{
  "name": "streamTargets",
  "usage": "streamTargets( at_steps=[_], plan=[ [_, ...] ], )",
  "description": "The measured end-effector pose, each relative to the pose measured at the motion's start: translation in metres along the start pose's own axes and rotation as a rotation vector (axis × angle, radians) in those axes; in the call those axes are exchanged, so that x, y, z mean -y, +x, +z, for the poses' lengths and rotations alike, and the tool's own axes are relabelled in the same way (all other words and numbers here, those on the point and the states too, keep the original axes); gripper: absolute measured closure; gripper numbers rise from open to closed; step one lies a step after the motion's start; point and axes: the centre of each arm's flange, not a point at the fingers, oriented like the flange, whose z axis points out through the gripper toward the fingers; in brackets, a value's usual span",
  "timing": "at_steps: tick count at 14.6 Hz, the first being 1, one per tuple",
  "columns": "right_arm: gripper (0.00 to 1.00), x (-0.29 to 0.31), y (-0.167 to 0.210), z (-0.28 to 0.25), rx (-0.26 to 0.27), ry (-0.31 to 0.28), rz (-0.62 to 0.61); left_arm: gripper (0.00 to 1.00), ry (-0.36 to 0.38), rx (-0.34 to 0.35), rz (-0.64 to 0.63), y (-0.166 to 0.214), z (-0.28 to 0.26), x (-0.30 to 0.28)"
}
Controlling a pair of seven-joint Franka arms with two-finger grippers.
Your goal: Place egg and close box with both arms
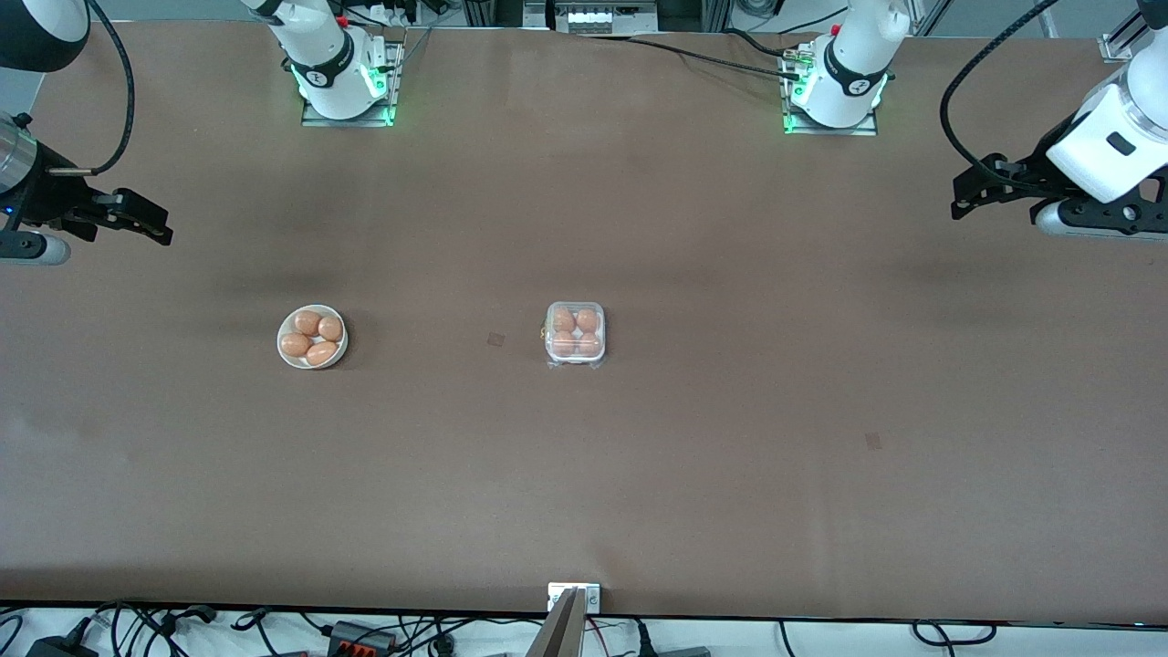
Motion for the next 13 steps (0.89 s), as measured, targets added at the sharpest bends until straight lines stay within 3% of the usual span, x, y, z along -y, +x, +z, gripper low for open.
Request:
streamTargets(
  at_steps=[13],
  plan=[
    [0.0, -0.001, -0.003, -0.006, -0.007, -0.001, 0.002, 0.0, 0.001, -0.018, -0.027, 0.01, 0.005, 0.014]
  ],
)
